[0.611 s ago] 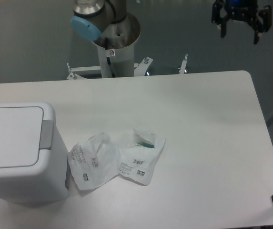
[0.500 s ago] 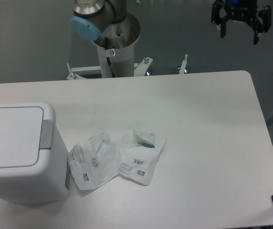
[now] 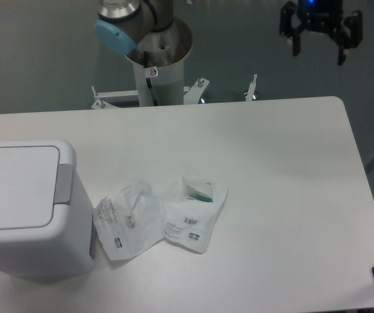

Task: Open the trash can
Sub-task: 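Move the open gripper from its raised position toward the white trash can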

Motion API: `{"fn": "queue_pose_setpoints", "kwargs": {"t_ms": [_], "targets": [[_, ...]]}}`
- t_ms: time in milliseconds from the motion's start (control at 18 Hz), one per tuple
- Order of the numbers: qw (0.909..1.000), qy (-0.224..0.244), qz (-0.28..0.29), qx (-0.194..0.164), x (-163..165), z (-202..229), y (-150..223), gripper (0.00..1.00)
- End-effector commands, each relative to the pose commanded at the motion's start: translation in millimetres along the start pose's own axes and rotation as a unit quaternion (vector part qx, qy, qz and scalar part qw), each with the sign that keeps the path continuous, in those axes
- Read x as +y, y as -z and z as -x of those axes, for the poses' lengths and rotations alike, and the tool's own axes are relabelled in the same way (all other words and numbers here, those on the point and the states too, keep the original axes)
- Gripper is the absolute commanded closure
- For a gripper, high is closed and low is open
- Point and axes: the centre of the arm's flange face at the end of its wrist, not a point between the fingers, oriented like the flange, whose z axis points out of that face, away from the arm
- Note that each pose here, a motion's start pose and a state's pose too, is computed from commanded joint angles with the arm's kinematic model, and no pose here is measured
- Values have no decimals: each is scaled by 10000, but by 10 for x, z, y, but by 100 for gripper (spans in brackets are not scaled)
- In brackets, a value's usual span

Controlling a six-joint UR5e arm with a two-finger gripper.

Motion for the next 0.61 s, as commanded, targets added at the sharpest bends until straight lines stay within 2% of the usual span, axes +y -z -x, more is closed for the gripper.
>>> {"fn": "queue_pose_setpoints", "kwargs": {"t_ms": [222,333,444,611], "targets": [[9981,522,-304,90,-512,-292,83,0],[9938,1002,-460,174,-771,-424,127,0],[9816,1694,-823,318,-1070,-527,166,0],[9504,2726,-1395,544,-1473,-660,151,0]]}}
